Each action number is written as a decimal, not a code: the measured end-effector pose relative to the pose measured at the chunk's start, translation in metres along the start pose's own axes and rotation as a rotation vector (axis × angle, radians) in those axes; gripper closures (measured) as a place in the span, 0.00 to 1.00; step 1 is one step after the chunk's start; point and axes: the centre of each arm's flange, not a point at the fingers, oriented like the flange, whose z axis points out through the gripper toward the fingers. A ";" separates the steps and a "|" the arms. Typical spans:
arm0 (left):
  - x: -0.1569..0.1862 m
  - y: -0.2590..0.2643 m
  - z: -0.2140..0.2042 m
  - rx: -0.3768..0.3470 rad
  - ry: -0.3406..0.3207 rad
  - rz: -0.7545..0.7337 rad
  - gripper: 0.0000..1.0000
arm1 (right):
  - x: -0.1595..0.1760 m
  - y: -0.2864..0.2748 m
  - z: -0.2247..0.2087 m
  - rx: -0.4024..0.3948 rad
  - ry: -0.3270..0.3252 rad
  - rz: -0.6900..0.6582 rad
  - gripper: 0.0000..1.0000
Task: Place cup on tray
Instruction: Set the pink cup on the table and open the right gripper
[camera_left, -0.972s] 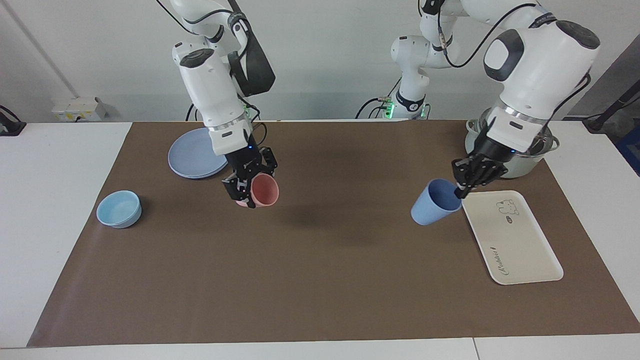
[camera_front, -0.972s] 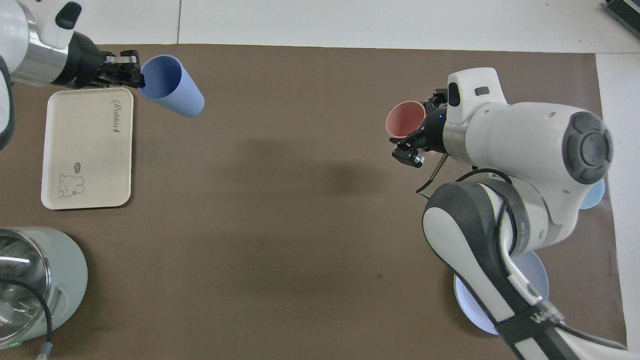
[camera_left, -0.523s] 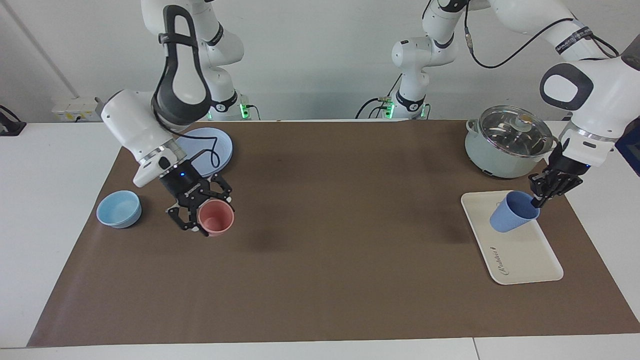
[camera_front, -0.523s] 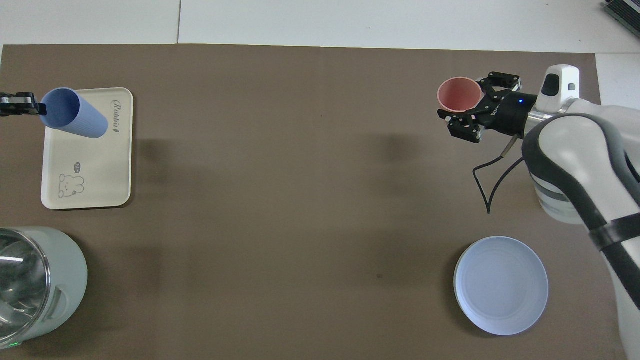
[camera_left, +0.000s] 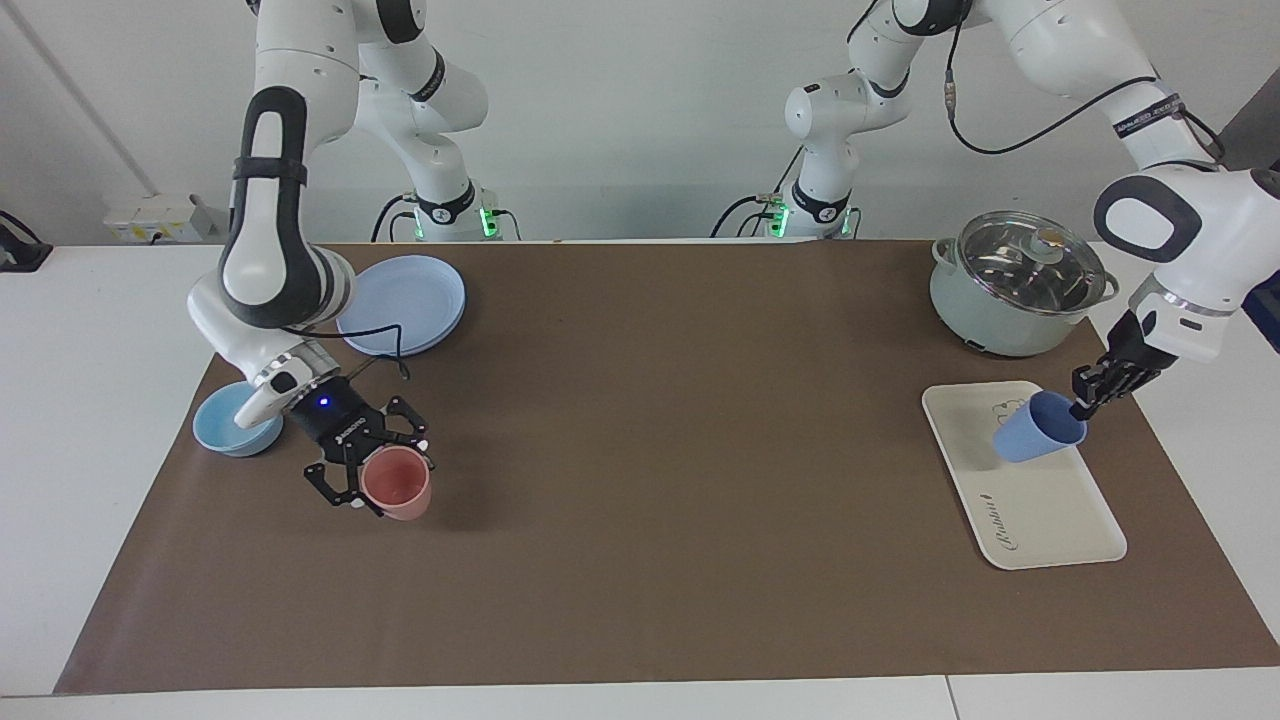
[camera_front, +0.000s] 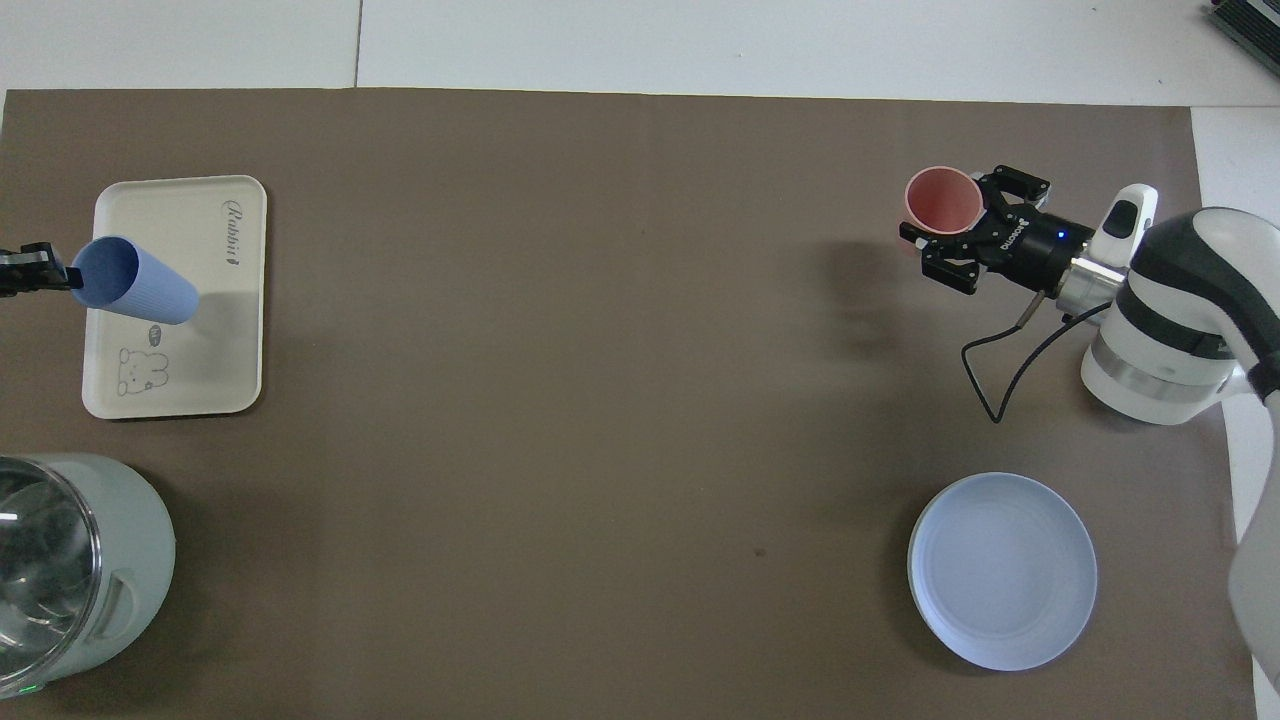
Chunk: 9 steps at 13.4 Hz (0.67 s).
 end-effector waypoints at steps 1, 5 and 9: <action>0.000 -0.009 0.008 -0.004 0.000 -0.007 0.95 | -0.022 0.008 -0.003 0.007 0.020 0.000 0.16; 0.006 -0.012 0.008 0.005 0.039 0.002 0.93 | -0.057 0.017 -0.008 0.053 0.057 0.008 0.16; 0.020 -0.002 -0.013 0.003 0.066 0.028 0.55 | -0.065 0.011 -0.006 0.052 0.066 0.003 0.16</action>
